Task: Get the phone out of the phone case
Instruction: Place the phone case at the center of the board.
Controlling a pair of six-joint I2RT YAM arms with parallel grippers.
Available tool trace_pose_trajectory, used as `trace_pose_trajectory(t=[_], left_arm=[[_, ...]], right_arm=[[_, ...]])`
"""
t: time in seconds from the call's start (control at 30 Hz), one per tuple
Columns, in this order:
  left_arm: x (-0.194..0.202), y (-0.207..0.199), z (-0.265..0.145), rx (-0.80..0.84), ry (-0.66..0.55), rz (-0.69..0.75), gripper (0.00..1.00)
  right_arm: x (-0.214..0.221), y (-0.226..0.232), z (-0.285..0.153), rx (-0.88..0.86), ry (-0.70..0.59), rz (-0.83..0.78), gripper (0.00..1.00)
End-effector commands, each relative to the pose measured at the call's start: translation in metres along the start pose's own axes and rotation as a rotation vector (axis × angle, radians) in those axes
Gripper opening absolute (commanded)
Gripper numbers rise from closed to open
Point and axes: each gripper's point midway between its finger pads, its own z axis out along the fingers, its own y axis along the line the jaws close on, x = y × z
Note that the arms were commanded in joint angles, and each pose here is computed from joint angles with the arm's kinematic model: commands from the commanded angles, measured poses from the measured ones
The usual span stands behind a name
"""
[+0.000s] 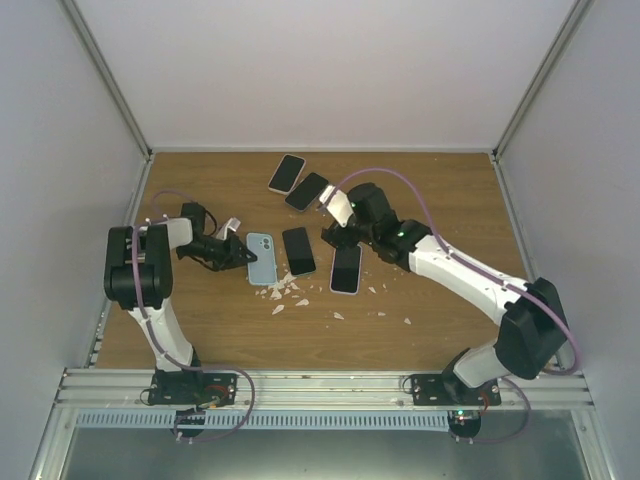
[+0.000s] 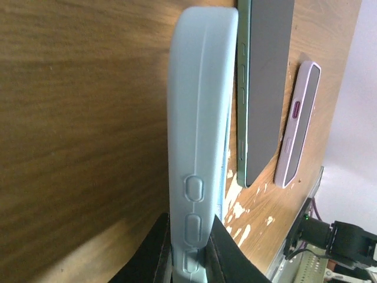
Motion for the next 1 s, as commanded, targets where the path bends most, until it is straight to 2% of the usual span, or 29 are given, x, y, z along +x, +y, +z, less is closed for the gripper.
trace_pose_trajectory(t=[0.0,0.23,0.47,0.73,0.83,0.97], left_arm=[[-0.012,-0.005,0.003,0.044,0.016,0.022,0.0],[-0.02,-0.01,0.026,0.046,0.08,0.073,0.0],[-0.041,-0.007,0.033,0.01,0.09,0.11,0.0],[-0.025,-0.042,0.067,0.029,0.156,0.184,0.0],[-0.02,-0.052,0.07,0.033,0.154,0.171,0.0],[-0.009,-0.042,0.067,-0.002,0.127,0.126,0.0]], right_arm=[[0.005,-0.021,-0.012,-0.024,-0.029,0.096,1.0],[0.019,-0.056,-0.024,-0.019,-0.05,0.207,1.0],[0.03,-0.073,-0.045,-0.026,-0.095,0.265,1.0],[0.032,-0.076,-0.046,-0.047,-0.103,0.283,1.0],[0.032,-0.076,-0.048,-0.044,-0.104,0.281,1.0],[0.032,-0.077,-0.048,-0.041,-0.106,0.281,1.0]])
